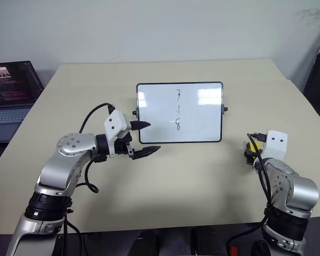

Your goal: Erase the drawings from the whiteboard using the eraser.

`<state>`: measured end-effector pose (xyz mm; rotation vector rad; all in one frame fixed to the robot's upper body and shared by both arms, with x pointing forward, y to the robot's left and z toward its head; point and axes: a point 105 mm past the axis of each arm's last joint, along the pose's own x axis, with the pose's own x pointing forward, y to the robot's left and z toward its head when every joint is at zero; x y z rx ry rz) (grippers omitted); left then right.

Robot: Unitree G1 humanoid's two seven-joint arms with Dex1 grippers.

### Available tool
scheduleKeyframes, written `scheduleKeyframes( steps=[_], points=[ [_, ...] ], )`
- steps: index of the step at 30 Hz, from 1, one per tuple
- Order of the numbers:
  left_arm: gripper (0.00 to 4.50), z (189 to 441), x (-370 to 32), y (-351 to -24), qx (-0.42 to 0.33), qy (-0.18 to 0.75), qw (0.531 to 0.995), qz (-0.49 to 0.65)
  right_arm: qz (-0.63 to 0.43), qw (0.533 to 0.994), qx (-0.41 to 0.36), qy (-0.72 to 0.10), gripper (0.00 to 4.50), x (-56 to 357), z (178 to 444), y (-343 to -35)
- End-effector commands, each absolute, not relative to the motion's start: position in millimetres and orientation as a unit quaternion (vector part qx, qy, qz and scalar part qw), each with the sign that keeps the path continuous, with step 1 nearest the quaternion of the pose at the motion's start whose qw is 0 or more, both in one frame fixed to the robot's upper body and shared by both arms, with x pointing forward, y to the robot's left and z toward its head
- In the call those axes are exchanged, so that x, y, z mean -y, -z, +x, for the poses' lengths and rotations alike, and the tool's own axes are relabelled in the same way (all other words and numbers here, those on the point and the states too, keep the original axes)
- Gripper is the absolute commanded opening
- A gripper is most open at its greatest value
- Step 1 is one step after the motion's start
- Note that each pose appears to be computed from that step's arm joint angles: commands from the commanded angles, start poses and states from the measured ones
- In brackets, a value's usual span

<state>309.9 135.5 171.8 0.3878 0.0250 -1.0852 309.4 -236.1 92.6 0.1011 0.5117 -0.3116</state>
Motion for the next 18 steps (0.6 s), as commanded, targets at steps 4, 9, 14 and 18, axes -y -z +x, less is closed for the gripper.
scheduleKeyframes(
  steps=[4,9,14,18],
  points=[
    [4.50,311.6,-138.5,-186.4,0.014,0.503,0.841,0.198,0.046,0.960,-0.223,0.163,3.14,240.4,312.0,-106.5],
    [4.50,311.6,-137.1,-186.1,0.015,0.505,0.840,0.198,0.046,0.961,-0.218,0.162,3.14,239.9,313.8,-108.4],
    [4.50,311.5,-136.9,-186.3,0.015,0.505,0.840,0.198,0.046,0.961,-0.219,0.161,3.14,239.4,313.7,-107.6],
    [4.50,311.7,-137.2,-186.5,0.015,0.505,0.840,0.198,0.046,0.962,-0.218,0.160,3.14,238.9,314.2,-107.4]
  ],
)
